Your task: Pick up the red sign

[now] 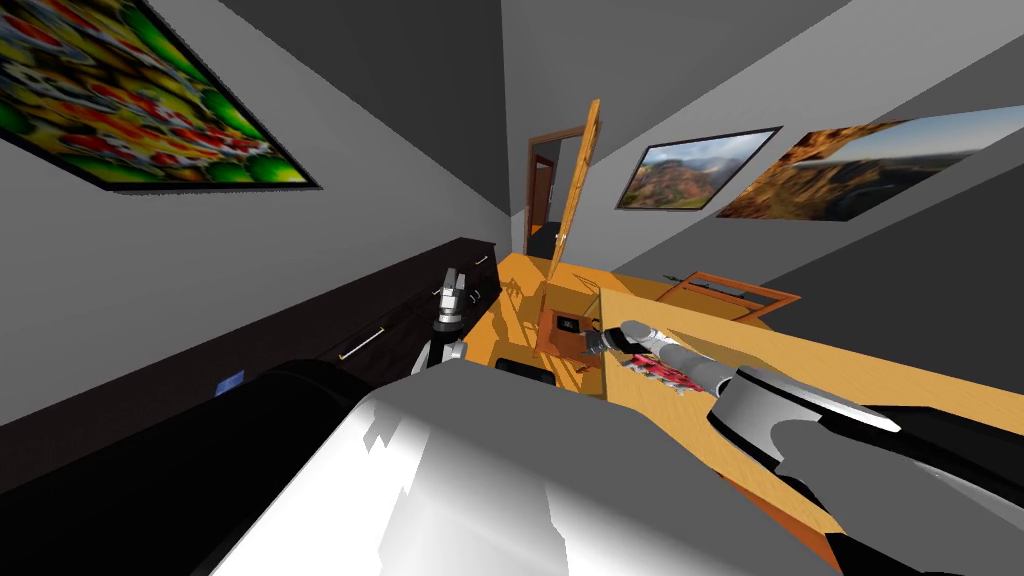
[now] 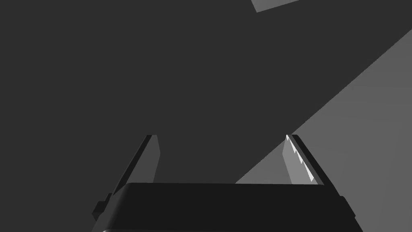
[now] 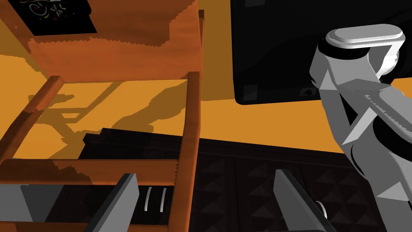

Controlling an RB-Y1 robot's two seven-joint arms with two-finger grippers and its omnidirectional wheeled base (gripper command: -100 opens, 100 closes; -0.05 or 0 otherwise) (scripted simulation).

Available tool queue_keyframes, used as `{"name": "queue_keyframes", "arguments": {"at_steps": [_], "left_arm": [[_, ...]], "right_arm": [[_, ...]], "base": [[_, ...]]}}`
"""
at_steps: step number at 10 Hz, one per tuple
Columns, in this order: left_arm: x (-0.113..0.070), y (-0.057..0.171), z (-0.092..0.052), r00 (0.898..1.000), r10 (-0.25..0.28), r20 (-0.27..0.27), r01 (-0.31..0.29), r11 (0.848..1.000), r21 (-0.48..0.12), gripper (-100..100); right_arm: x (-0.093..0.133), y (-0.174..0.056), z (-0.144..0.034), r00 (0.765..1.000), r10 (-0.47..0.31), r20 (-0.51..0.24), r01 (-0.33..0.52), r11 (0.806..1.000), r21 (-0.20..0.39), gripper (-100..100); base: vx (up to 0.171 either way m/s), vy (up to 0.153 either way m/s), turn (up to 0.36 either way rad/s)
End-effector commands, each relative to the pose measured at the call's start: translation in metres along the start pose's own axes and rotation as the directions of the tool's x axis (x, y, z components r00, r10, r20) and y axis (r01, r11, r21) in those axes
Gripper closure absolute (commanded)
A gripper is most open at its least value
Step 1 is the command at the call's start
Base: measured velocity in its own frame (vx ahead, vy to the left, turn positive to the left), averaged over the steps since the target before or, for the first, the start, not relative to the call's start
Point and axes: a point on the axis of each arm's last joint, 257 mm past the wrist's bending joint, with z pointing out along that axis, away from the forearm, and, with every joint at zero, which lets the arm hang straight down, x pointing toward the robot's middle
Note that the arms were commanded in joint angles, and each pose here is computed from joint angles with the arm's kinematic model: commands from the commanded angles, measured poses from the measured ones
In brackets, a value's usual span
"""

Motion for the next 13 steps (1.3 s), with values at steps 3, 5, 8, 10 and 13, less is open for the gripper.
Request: {"name": "queue_keyframes", "arguments": {"at_steps": [3,5,8,10,13], "left_arm": [[0.000,0.000,0.000,1.000,0.000,0.000,0.000,1.000,0.000,0],[0.000,0.000,0.000,1.000,0.000,0.000,0.000,1.000,0.000,0],[0.000,0.000,0.000,1.000,0.000,0.000,0.000,1.000,0.000,0],[0.000,0.000,0.000,1.000,0.000,0.000,0.000,1.000,0.000,0],[0.000,0.000,0.000,1.000,0.000,0.000,0.000,1.000,0.000,0]], "right_arm": [[0.065,-0.002,-0.034,0.989,0.028,-0.145,-0.029,1.000,-0.002,-100],[0.128,0.004,-0.077,0.956,0.062,-0.285,-0.066,0.998,-0.005,-100],[0.191,0.018,-0.130,0.897,0.110,-0.427,-0.121,0.993,0.000,-100],[0.203,0.021,-0.142,0.882,0.121,-0.455,-0.134,0.991,0.003,-100],[0.210,0.022,-0.150,0.873,0.128,-0.471,-0.141,0.990,0.007,0]], "base": [[0.030,-0.077,-0.019],[0.017,-0.092,-0.042],[0.021,-0.103,-0.046],[0.020,-0.072,-0.028],[0.010,-0.023,-0.002]]}}
